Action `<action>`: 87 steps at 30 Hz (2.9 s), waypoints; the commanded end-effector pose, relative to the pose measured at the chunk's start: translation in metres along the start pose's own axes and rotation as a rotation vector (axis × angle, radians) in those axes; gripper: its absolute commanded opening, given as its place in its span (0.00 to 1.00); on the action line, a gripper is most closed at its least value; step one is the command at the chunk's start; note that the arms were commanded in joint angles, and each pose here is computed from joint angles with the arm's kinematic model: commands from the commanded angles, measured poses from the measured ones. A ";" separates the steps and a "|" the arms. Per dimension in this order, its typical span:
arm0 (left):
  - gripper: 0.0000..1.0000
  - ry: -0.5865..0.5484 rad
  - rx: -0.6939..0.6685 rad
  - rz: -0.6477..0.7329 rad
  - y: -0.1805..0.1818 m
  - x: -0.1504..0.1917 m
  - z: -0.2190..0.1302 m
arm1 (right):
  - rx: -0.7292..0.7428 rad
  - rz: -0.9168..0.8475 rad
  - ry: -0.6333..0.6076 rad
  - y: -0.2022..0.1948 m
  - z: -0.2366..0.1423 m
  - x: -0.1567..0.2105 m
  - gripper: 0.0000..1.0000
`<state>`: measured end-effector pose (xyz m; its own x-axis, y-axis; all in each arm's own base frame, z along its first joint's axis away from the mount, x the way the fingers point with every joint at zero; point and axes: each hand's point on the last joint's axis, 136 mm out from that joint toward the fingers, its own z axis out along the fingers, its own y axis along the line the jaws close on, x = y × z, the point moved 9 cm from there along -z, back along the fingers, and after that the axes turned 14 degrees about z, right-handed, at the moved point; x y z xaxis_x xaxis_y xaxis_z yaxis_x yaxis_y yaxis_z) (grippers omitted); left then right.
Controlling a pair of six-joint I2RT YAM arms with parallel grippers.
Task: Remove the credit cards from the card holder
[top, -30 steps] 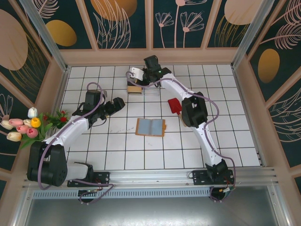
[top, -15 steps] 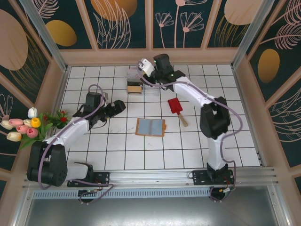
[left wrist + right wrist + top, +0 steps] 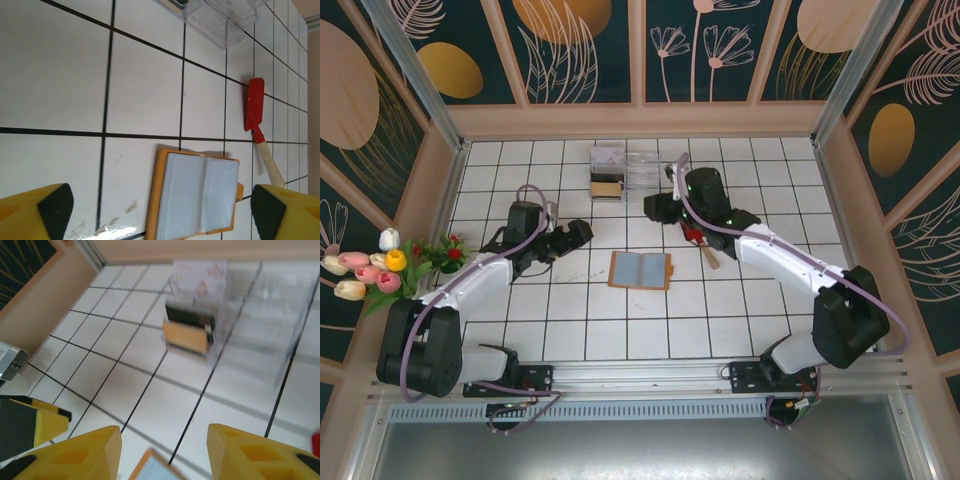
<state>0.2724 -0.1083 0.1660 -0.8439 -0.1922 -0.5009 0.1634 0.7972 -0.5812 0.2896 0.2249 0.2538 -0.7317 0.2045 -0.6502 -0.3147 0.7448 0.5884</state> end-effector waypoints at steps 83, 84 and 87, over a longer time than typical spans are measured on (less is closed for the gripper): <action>0.08 0.304 0.157 0.003 -0.055 0.069 0.096 | 0.379 0.523 0.471 -0.072 0.051 0.156 0.39; 0.08 0.307 0.159 0.002 -0.055 0.070 0.097 | 0.377 0.522 0.467 -0.072 0.051 0.155 0.38; 0.08 0.313 0.169 -0.005 -0.054 0.071 0.098 | 0.368 0.521 0.453 -0.070 0.049 0.152 0.38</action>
<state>0.2568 -0.2184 0.1045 -0.9506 0.0006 -0.3104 0.2201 0.7067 -0.6724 0.2348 0.2419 0.1014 -0.9272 0.3726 -0.0378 0.2858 0.7693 0.5714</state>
